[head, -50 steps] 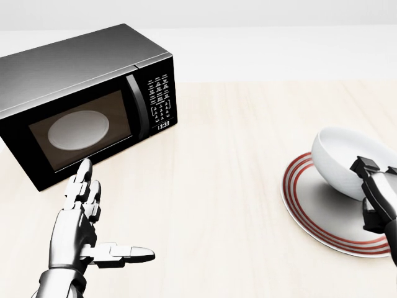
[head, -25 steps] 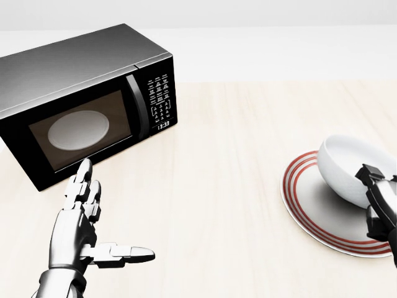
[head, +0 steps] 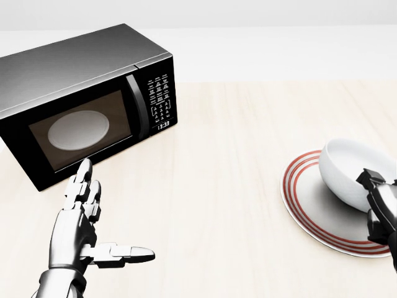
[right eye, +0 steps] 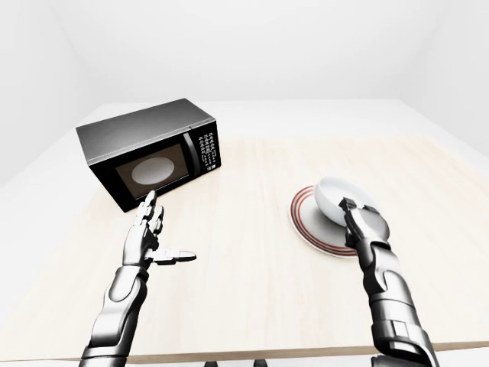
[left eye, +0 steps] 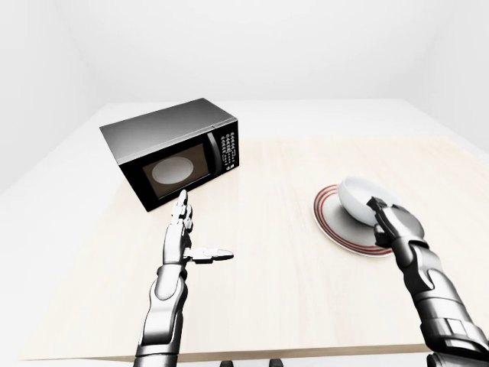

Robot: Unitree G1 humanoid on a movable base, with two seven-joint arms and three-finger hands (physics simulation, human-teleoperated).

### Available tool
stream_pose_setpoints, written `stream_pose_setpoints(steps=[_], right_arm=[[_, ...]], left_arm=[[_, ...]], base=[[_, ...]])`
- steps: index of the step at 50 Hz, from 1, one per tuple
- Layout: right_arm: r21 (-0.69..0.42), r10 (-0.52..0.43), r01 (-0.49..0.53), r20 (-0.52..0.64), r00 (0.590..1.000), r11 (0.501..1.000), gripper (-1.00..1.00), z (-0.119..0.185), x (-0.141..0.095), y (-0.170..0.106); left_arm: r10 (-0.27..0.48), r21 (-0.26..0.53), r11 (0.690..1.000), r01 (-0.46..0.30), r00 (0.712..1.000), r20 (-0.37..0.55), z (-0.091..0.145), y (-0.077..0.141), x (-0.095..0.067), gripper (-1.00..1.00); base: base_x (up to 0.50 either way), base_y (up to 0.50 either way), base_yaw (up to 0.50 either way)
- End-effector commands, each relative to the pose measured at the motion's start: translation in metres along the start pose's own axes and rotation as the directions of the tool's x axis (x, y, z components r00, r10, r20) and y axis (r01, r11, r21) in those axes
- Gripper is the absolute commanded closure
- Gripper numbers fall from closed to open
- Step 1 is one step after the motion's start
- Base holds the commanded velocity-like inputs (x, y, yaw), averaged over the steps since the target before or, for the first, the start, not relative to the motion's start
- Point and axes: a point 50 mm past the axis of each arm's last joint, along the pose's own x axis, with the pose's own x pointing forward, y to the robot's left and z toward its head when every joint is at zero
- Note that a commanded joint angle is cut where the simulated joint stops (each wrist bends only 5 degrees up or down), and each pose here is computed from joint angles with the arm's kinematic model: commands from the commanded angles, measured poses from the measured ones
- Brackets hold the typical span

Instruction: Pick up the white bowl and put it on the plate.

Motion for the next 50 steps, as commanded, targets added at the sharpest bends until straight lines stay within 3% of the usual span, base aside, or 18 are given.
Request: stream_pose_setpoints(steps=[1,2,4,5,6,14,19,27,36,39,46,50], right_arm=[[0.002,-0.009,0.009,-0.015,1.000,1.000,0.61,-0.004,0.000,0.002],[0.003,-0.009,0.009,-0.014,1.000,1.000,0.43,-0.003,0.000,0.002],[0.004,-0.008,0.008,-0.012,1.000,1.000,0.37,-0.003,0.000,0.002],[0.006,-0.007,0.007,-0.009,1.000,1.000,-0.75,-0.002,-0.001,0.001],[0.007,-0.007,0.007,-0.008,1.000,1.000,-1.00,-0.002,-0.001,0.001],[0.030,-0.018,0.017,0.016,1.000,0.999,-1.00,0.003,-0.004,-0.006],[0.060,-0.055,0.051,0.062,0.997,0.997,-1.00,0.011,-0.008,-0.025],[0.123,-0.215,0.190,0.240,0.947,0.974,-1.00,0.047,-0.040,-0.100],[0.195,-0.363,0.317,0.292,0.885,0.928,-1.00,0.062,-0.084,-0.168],[0.200,-0.412,0.363,0.341,0.845,0.910,-1.00,0.070,-0.100,-0.185],[0.231,-0.565,0.526,0.491,0.663,0.818,-1.00,0.090,-0.146,-0.227],[0.237,-0.592,0.562,0.525,0.612,0.792,-1.00,0.093,-0.159,-0.232]], left_arm=[[0.000,0.000,1.000,0.000,1.000,0.000,0.000,0.000,0.000,-1.00],[0.000,0.000,1.000,0.000,1.000,0.000,0.000,0.000,0.000,-1.00],[0.000,0.000,1.000,0.000,1.000,0.000,0.000,0.000,0.000,-1.00],[0.000,0.000,1.000,0.000,1.000,0.000,0.000,0.000,0.000,-1.00],[0.000,0.000,1.000,0.000,1.000,0.000,0.000,0.000,0.000,-1.00],[0.000,0.000,1.000,0.000,1.000,0.000,0.000,0.000,0.000,-1.00],[0.000,0.000,1.000,0.000,1.000,0.000,0.000,0.000,0.000,-1.00],[0.000,0.000,1.000,0.000,1.000,0.000,0.000,0.000,0.000,-1.00],[0.000,0.000,1.000,0.000,1.000,0.000,0.000,0.000,0.000,-1.00],[0.000,0.000,1.000,0.000,1.000,0.000,0.000,0.000,0.000,-1.00],[0.000,0.000,1.000,0.000,1.000,0.000,0.000,0.000,0.000,-1.00],[0.000,0.000,1.000,0.000,1.000,0.000,0.000,0.000,0.000,-1.00]], base=[[0.00,0.00,0.00],[0.00,0.00,0.00],[0.00,0.00,0.00],[0.00,0.00,0.00],[0.00,0.00,0.00],[0.00,0.00,0.00],[0.00,0.00,0.00],[0.00,0.00,0.00],[0.00,0.00,0.00],[0.00,0.00,0.00],[0.00,0.00,0.00],[0.00,0.00,0.00]])
